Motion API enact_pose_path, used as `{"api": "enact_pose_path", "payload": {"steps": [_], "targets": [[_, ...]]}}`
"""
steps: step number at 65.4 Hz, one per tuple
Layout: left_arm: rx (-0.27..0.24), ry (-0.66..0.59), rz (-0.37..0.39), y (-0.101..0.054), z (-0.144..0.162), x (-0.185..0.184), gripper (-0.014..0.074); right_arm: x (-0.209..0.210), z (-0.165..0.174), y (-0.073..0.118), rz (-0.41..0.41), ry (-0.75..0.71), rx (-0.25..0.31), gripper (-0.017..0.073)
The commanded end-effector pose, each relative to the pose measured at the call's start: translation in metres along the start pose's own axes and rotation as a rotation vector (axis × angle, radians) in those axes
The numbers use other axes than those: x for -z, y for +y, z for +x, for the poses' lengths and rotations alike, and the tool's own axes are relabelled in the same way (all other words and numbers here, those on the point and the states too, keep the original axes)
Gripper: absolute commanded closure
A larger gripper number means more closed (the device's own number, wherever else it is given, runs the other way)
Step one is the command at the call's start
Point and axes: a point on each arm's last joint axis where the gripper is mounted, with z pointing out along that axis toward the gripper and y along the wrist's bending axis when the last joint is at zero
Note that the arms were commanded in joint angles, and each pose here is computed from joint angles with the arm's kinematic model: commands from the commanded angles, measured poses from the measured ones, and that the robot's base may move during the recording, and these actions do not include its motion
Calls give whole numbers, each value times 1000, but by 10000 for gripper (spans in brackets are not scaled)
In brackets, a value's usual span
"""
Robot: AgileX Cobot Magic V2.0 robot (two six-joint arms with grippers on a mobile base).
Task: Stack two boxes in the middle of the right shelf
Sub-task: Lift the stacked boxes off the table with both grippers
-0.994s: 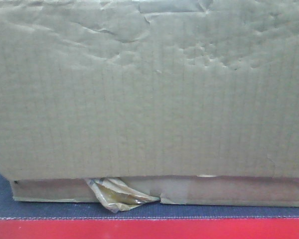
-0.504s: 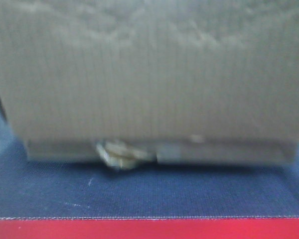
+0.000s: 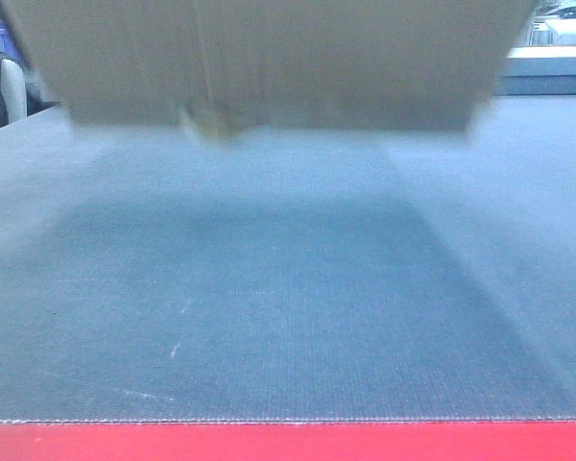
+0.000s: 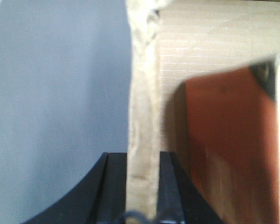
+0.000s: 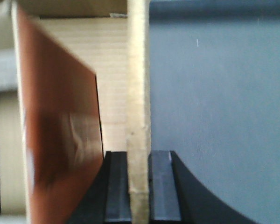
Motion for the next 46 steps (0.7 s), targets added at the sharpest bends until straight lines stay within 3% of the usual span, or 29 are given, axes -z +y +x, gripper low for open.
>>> {"api": "enact_pose_path", "payload": {"steps": [1, 46], "targets": [[-3, -85, -37, 10, -11, 13, 704, 12, -17, -7, 27, -127, 32, 711], [-2, -130, -2, 7, -15, 13, 704, 10, -18, -7, 35, -141, 52, 711]]}}
